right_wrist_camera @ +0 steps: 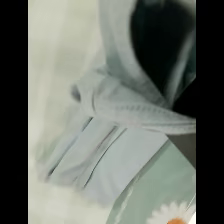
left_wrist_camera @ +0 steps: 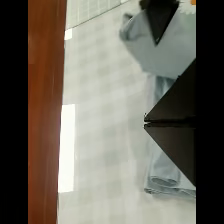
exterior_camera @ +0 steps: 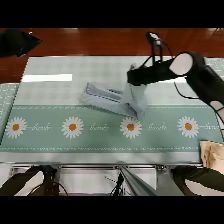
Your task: Fold the shirts.
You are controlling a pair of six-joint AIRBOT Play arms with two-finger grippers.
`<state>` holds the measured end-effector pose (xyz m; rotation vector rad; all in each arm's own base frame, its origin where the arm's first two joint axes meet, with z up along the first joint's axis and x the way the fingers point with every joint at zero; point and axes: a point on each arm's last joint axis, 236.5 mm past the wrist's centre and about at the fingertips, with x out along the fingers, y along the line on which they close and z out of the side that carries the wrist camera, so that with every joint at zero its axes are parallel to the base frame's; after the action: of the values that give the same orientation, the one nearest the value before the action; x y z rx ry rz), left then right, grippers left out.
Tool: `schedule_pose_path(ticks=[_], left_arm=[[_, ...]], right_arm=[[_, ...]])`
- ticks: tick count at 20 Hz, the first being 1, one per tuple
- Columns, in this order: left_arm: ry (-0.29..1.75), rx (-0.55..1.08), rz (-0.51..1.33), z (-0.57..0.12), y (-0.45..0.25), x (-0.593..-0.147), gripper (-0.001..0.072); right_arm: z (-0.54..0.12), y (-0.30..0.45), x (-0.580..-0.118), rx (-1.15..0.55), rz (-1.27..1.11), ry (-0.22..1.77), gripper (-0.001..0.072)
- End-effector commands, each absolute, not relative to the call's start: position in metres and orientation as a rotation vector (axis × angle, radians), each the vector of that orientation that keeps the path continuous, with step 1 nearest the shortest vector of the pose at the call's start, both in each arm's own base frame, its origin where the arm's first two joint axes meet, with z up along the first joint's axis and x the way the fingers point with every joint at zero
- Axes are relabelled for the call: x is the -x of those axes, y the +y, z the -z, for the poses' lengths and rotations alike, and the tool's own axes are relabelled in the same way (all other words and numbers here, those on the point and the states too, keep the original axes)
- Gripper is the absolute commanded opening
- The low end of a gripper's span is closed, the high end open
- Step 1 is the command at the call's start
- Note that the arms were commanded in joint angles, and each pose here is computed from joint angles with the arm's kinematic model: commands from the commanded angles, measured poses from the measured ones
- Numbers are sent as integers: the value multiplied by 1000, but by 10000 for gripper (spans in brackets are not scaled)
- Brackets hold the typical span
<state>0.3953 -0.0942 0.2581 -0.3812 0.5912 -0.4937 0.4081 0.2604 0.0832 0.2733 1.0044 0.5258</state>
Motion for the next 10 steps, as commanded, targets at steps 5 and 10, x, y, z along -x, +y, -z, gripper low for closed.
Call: schedule_pose_path(ticks=[5,10], left_arm=[[687,344,554,-243,-109,-357,23],[811,381,587,-190,-130,-347,23]], right_arm=[[-52,351,-422,-498,-596,964,15],[-67,377,-418,-540,-673,916,378]])
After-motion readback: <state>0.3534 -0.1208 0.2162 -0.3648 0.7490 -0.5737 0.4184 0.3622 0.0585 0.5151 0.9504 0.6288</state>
